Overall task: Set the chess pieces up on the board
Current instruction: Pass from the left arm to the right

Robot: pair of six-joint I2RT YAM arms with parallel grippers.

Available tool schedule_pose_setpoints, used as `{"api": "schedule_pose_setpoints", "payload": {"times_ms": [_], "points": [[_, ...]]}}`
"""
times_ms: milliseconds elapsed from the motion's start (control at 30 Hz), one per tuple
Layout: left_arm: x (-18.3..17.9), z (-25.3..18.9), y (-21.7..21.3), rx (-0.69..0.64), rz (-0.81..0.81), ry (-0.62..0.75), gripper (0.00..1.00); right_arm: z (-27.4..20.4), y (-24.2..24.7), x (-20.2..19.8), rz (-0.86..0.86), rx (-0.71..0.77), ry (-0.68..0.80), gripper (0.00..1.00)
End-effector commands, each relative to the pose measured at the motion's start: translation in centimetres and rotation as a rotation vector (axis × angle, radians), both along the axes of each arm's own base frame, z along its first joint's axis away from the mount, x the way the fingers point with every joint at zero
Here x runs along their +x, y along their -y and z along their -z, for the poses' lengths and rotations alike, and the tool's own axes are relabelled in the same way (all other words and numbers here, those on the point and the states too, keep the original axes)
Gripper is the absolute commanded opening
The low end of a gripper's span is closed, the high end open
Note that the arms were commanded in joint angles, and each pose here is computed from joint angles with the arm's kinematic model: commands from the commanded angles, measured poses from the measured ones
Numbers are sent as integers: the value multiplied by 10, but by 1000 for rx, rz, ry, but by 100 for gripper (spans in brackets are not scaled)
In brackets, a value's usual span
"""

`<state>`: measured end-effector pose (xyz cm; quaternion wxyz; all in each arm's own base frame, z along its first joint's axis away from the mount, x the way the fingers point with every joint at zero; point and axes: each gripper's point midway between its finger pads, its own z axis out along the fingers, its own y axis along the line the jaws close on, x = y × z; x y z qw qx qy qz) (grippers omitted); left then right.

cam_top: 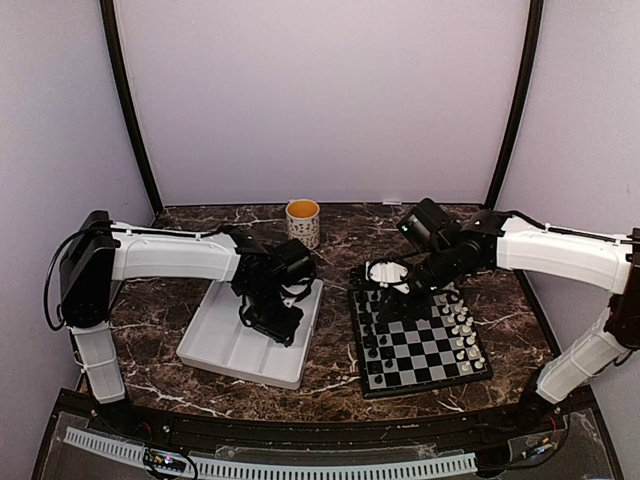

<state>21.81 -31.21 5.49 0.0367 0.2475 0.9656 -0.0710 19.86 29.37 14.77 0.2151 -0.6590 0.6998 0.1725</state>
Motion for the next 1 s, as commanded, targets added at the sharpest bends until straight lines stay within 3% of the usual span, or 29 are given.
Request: {"api": "schedule_pose_setpoints", "payload": {"times_ms": [0, 100, 267, 567, 967], "points": [[2, -20, 5, -129, -37, 4, 22, -18, -11, 8, 11, 58, 4, 31], [10, -38, 0, -215, -84, 28, 22, -30, -18, 14, 33, 97, 8, 31], [32, -93, 16, -484, -167, 115, 23, -62, -39, 35, 85, 203, -18, 33], [56, -158, 31, -852, -330, 165, 26, -92, -89, 44, 53, 355, -175, 48], [44, -174, 43, -1065, -356, 65, 27, -94, -131, 45, 33, 361, -173, 48]]}}
